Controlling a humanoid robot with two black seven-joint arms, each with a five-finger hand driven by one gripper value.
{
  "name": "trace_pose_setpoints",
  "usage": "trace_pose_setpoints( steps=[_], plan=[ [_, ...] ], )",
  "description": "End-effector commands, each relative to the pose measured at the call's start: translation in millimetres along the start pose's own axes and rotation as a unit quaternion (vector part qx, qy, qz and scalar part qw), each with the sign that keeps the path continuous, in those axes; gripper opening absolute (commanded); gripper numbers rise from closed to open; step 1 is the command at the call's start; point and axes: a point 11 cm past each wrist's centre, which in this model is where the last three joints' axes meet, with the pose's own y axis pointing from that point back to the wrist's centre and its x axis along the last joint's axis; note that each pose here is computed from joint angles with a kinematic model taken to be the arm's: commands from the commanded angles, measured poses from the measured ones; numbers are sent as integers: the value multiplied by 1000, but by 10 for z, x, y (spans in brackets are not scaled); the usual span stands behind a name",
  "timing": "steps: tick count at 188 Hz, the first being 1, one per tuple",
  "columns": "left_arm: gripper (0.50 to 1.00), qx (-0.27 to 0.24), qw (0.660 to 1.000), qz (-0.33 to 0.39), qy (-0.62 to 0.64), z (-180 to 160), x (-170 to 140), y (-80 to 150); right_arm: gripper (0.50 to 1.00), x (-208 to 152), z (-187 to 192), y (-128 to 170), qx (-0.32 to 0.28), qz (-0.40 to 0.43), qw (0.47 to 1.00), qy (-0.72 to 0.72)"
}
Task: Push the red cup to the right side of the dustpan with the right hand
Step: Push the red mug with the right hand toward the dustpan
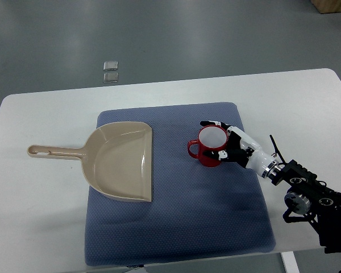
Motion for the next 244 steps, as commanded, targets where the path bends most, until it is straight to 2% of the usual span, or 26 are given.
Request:
trace_pose_setpoints(
  steps=[1, 244],
  plan=[
    [1000, 0, 1000, 0, 0, -1, 0, 0, 930, -40, 10, -22, 2, -3, 1000, -4],
    [1000, 0, 1000, 0, 0, -1, 0, 0, 926, -526, 153, -254, 3, -44, 999, -24]
  ],
)
